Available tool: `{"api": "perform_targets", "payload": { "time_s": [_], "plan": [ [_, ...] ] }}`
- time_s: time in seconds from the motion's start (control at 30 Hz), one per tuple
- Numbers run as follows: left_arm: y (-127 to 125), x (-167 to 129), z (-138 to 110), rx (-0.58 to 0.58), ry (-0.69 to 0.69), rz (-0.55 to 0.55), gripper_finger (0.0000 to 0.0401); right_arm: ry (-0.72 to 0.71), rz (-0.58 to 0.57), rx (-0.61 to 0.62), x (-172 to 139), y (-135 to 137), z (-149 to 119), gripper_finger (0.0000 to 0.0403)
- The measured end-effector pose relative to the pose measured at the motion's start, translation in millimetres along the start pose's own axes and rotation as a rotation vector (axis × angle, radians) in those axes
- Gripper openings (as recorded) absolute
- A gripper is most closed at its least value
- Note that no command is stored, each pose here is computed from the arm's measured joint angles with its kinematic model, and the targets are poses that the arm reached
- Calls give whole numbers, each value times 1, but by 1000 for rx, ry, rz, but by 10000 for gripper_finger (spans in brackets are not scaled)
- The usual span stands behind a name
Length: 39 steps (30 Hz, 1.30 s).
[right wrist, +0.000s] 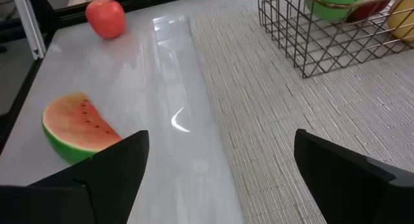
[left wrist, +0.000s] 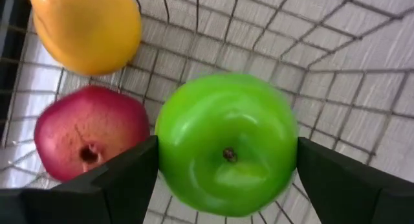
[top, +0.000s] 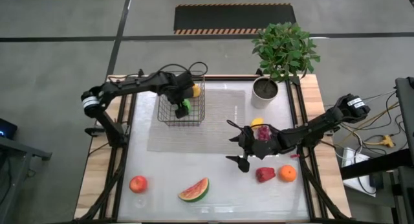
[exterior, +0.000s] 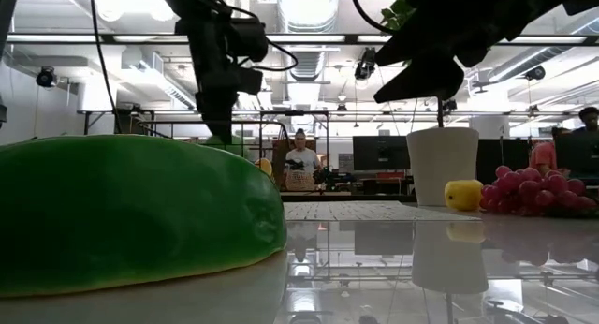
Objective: Build produce basket
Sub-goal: Put the green apple into the brown wire basket
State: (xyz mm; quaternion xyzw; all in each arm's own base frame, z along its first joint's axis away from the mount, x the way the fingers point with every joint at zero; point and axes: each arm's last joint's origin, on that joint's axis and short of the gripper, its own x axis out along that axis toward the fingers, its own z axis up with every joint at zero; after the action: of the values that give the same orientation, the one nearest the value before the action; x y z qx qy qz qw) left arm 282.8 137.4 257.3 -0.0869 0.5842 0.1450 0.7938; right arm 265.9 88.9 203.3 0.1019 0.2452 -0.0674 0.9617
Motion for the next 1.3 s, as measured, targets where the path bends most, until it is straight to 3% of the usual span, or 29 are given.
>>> {"api": "perform_targets", "payload": {
  "time_s": [0.93,1.3],
  "plan": [
    [3,47,21,-3,-40,6,318,-25,10,11,0,1,3,366],
    [3,50,27,-1,-91,17,318,-27,11,26,0,1,3,366]
  ]
}}
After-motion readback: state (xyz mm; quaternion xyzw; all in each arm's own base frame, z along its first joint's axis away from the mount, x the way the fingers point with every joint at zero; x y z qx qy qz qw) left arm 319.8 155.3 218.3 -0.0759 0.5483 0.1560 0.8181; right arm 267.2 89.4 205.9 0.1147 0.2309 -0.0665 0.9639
